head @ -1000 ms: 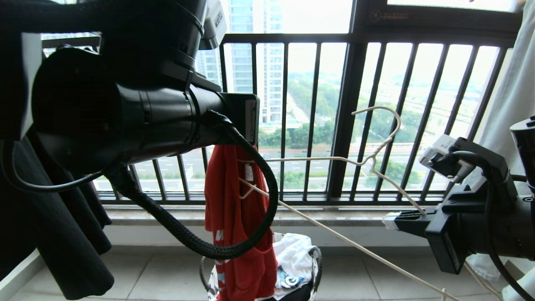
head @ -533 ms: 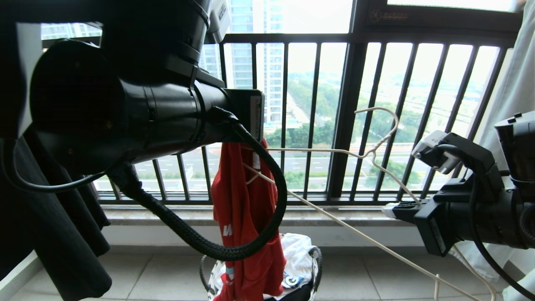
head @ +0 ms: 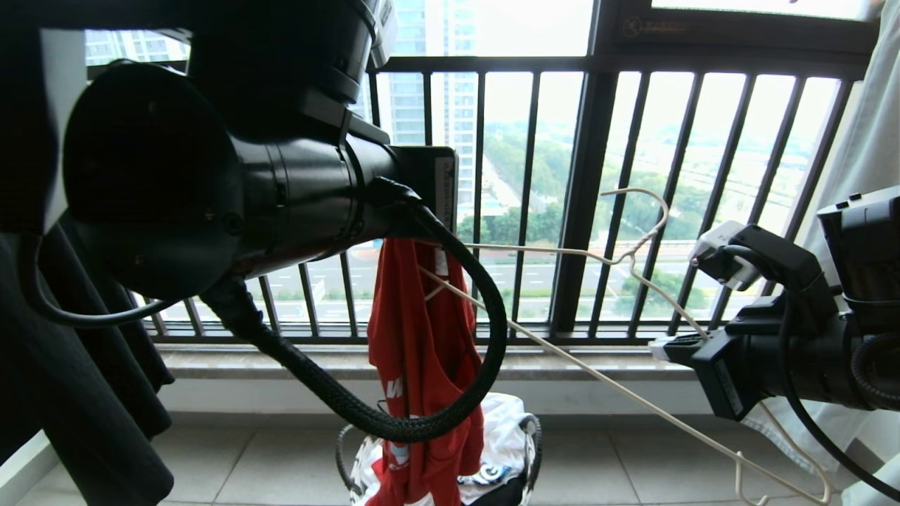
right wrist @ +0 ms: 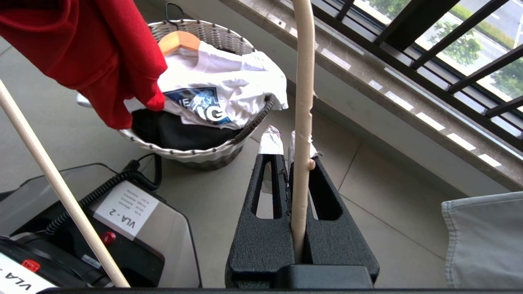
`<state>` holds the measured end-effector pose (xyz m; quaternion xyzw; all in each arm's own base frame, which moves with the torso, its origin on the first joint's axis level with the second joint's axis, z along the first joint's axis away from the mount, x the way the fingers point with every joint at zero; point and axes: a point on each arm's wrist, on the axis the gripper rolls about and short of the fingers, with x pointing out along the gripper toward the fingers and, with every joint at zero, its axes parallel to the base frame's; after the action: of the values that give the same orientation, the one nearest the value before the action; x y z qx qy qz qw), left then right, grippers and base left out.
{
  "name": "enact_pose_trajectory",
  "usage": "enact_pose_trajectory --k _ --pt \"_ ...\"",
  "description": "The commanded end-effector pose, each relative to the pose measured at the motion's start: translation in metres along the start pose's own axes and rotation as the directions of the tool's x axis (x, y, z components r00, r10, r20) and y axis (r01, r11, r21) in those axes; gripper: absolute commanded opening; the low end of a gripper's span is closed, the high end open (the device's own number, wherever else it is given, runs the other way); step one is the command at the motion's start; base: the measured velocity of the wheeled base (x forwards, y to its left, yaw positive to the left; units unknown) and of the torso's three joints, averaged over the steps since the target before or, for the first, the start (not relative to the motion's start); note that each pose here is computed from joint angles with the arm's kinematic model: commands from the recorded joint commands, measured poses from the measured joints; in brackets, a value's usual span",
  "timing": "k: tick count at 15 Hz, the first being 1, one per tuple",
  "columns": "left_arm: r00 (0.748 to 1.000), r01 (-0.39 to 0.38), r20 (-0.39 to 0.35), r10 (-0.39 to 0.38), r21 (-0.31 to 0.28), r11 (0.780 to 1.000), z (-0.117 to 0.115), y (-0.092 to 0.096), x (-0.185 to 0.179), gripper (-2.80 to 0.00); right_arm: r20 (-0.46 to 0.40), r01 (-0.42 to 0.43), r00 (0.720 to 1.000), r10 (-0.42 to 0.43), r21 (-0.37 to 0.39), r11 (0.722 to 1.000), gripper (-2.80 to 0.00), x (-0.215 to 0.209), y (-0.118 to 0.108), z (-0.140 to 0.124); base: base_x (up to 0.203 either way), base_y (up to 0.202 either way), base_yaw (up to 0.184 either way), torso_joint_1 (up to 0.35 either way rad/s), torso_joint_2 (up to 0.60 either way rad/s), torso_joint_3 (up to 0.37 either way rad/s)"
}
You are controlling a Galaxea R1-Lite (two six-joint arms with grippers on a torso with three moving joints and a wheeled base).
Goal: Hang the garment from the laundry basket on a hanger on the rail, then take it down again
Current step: Hang the clothes on the clothes rack
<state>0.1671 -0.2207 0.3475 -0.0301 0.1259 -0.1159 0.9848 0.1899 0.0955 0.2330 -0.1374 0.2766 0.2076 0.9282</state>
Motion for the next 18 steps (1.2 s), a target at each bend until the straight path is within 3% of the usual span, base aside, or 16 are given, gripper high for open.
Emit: enact_pose_trajectory --k 1,3,5,13,18 --pt "0.999 -0.034 0.006 0.034 0.002 0.999 -0.001 -0.001 0.004 -2.8 -0.005 0.012 1.0 -0.012 -0.001 1.0 -2.8 -0.001 -0.002 -0.001 0.0 0.0 0.0 0.0 0.0 0.0" --pt "0.995 -0.101 0.015 0.101 0.005 0.995 -0.002 -0.001 0.011 -2.8 -0.007 0.023 1.0 -0.023 -0.009 1.0 -2.8 -0.001 -0.005 -0.002 0.0 0.0 0.0 0.0 0.0 0.0" --pt "0.993 -0.12 0.015 0.12 -0.002 0.993 -0.001 0.002 0.016 -2.8 -0.008 0.031 0.999 -0.031 -0.017 0.999 -2.8 -0.003 -0.005 -0.003 0.0 0.0 0.0 0.0 0.0 0.0" --pt "0.999 -0.046 0.003 0.046 -0.007 0.999 -0.004 -0.009 0.008 -2.8 -0.023 0.025 0.999 -0.025 -0.01 1.0 -2.8 0.007 -0.004 -0.002 0.0 0.0 0.0 0.0 0.0 0.0" --pt "0.996 -0.085 -0.003 0.085 -0.003 0.996 -0.005 -0.002 0.017 -2.8 0.006 -0.027 1.0 0.027 -0.053 0.998 -2.8 -0.006 -0.003 -0.006 0.0 0.0 0.0 0.0 0.0 0.0"
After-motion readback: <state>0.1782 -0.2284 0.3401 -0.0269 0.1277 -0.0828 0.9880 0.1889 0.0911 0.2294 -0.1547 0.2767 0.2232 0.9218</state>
